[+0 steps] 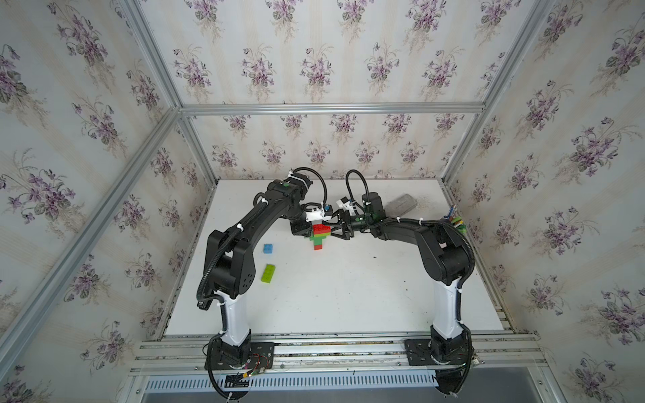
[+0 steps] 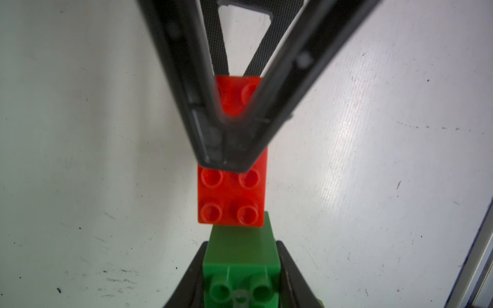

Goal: Assemble a spoon with lego
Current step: Assemble the lego brick with the lego brick.

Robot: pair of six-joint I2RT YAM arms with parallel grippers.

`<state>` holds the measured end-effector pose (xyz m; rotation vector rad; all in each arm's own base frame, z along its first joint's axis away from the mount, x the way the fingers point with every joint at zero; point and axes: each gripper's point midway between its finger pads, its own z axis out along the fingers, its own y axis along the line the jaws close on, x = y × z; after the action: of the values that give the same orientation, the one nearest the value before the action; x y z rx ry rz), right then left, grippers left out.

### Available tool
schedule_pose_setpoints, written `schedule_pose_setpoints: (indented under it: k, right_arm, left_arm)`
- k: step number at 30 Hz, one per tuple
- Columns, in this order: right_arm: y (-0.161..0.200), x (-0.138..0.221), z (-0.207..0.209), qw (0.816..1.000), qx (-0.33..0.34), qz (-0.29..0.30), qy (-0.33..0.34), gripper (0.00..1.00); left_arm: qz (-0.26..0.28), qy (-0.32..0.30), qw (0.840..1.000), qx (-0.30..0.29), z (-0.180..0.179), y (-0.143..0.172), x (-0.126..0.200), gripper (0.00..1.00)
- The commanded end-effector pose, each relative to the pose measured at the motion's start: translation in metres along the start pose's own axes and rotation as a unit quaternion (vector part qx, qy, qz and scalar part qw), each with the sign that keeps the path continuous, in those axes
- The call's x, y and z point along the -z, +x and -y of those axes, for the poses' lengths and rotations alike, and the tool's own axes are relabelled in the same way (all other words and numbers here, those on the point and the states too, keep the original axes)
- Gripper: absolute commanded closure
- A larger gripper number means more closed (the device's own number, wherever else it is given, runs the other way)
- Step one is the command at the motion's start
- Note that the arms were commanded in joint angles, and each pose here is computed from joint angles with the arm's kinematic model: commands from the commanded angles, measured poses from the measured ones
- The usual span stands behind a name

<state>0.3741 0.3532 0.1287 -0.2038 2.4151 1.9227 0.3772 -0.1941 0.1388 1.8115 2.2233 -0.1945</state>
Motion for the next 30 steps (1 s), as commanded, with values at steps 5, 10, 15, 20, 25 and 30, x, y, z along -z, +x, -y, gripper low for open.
schedule_pose_setpoints:
  k: [5,10,15,20,25,30]
  right_arm:
    - [-0.001,-0.006,0.009,1.000,-0.002,-0.006,0.011,0.14]
    - [0.000,-0.007,0.019,1.000,-0.011,-0.009,0.019,0.14]
    - [0.001,-0.009,0.031,0.999,-0.020,-0.011,0.031,0.15]
    - [0.002,-0.010,0.038,0.999,-0.022,-0.010,0.044,0.15]
    - [0.002,-0.010,0.044,0.998,-0.026,-0.013,0.055,0.15]
    - [0.002,-0.011,0.047,0.998,-0.028,-0.013,0.060,0.15]
  left_arm:
    - [0.008,0.016,1.000,-0.009,0.002,-0.005,-0.002,0.70]
    - [0.006,0.018,1.000,-0.012,0.002,-0.005,-0.004,0.70]
    - [-0.003,0.021,1.000,-0.013,0.002,-0.001,-0.007,0.69]
    - [-0.007,0.022,1.000,-0.015,0.002,0.000,-0.009,0.69]
    - [-0.016,0.027,0.999,-0.027,0.005,0.002,-0.014,0.69]
    - [-0.016,0.035,0.999,-0.030,0.006,-0.001,-0.016,0.69]
